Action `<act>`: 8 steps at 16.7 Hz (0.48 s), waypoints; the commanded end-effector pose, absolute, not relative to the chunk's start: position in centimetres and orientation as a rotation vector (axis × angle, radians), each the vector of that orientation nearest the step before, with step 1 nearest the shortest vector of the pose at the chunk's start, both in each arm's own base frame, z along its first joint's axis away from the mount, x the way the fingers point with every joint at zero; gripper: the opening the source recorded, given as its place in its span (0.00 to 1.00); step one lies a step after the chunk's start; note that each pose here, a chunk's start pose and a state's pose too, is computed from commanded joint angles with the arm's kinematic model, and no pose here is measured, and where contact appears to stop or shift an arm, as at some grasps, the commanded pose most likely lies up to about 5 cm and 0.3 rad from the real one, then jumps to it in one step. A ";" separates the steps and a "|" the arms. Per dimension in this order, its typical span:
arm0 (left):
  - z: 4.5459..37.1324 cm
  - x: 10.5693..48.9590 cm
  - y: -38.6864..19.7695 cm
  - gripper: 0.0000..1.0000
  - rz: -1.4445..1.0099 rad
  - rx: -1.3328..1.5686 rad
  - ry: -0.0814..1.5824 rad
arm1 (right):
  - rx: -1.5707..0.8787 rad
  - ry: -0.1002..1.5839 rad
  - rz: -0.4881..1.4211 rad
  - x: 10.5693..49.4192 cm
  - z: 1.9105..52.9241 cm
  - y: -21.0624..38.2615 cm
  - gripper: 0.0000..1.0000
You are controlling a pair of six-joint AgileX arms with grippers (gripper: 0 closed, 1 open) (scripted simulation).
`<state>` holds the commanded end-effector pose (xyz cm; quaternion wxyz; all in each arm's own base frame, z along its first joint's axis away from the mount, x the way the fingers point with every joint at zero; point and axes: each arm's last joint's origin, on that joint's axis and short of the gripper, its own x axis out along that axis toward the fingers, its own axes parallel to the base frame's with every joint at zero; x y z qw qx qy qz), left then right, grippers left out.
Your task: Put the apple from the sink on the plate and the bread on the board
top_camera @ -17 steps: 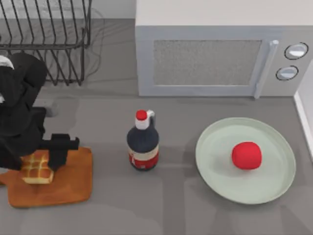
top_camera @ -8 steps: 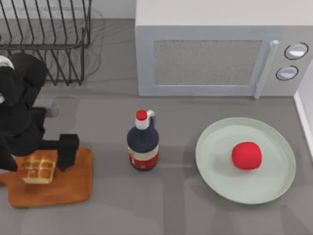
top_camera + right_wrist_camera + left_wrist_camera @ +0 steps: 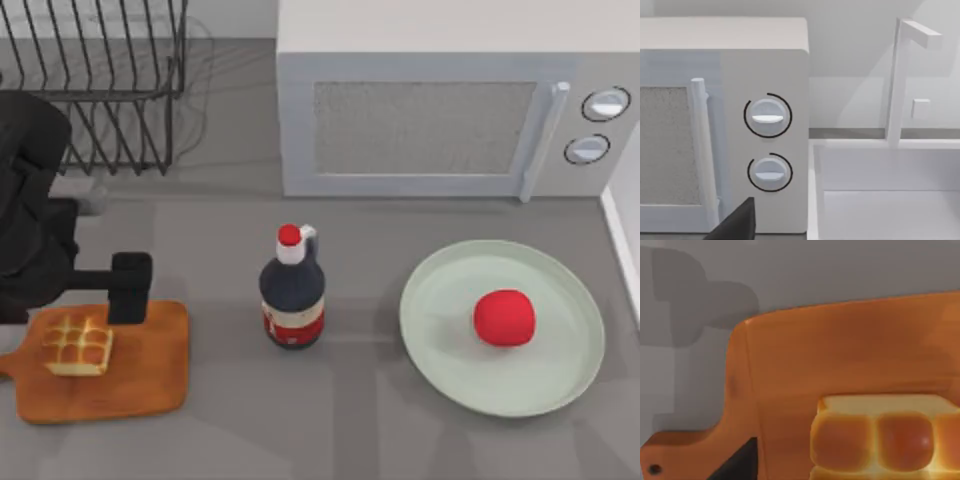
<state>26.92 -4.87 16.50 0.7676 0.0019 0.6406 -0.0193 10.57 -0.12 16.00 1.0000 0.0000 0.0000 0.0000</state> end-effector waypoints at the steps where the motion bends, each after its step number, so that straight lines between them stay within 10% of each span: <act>1: 17.1 26.3 -4.6 1.00 -0.047 -0.002 1.341 | 0.000 0.000 0.000 10.6 16.0 -0.1 1.00; 8: 19.3 19.2 -2.3 1.00 -0.061 -0.035 0.937 | 0.000 0.000 0.000 10.6 16.0 -0.1 1.00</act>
